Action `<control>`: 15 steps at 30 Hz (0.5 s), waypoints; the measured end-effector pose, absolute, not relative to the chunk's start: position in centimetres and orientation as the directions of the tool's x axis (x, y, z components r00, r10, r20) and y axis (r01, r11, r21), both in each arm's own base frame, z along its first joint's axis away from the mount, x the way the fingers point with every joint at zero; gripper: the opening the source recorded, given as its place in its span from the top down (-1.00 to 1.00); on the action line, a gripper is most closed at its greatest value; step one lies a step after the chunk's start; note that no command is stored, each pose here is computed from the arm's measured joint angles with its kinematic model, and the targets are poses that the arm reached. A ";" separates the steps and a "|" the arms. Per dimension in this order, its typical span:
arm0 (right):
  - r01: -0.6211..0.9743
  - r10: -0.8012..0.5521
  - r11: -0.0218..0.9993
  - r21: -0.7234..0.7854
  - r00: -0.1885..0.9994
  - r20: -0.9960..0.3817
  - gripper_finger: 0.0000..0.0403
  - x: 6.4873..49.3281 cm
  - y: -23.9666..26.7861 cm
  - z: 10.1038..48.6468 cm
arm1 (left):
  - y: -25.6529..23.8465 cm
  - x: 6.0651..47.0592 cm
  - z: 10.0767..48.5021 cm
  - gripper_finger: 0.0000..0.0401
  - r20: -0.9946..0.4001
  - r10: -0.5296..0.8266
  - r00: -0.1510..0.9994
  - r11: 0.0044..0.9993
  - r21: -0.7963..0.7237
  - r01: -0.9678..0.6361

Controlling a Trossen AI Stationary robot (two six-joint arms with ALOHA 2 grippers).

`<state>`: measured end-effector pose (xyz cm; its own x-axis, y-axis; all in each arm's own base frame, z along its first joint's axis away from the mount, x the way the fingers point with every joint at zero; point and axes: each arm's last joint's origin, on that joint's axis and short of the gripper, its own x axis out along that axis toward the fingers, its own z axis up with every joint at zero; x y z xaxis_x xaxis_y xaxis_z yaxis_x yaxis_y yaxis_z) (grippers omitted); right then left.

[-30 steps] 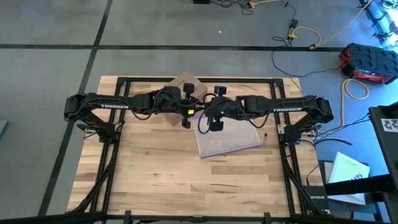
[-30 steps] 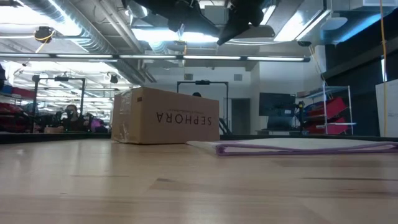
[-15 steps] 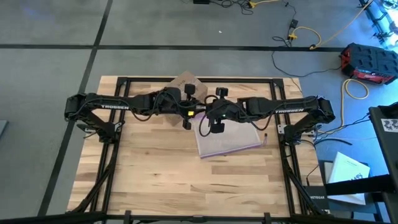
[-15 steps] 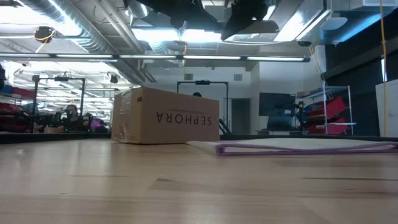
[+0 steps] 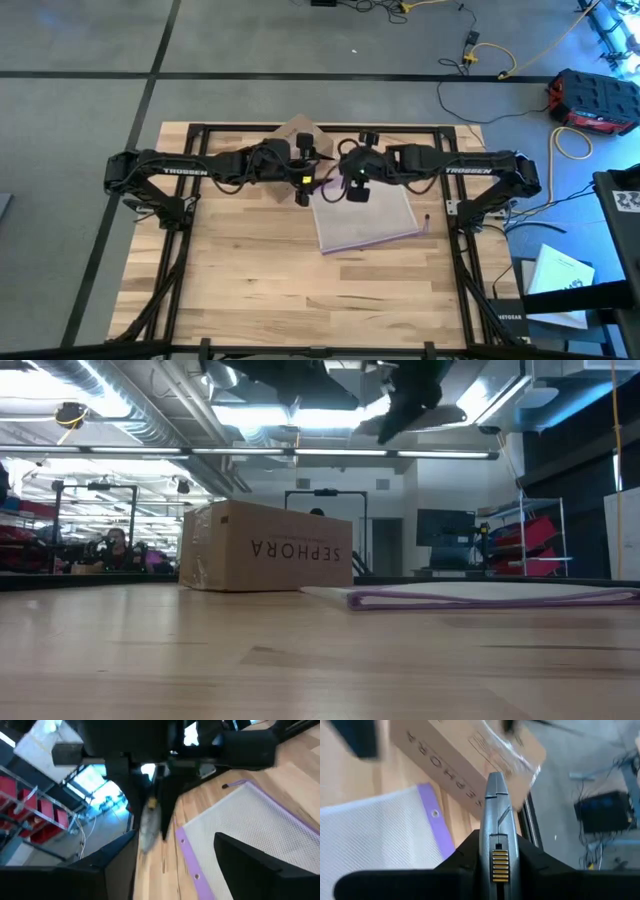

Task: Unpack boxes
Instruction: Open the cutter, then open the cardboard box using the cutter

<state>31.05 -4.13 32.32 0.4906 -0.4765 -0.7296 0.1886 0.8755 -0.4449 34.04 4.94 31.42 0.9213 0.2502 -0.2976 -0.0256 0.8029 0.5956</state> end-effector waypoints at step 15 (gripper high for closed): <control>0.455 -0.436 0.873 -0.173 0.571 -0.696 0.75 25.5 -7.9 27.8 | 13.8 30.1 28.0 -0.25 -0.462 0.261 0.847 0.932 0.349 -0.097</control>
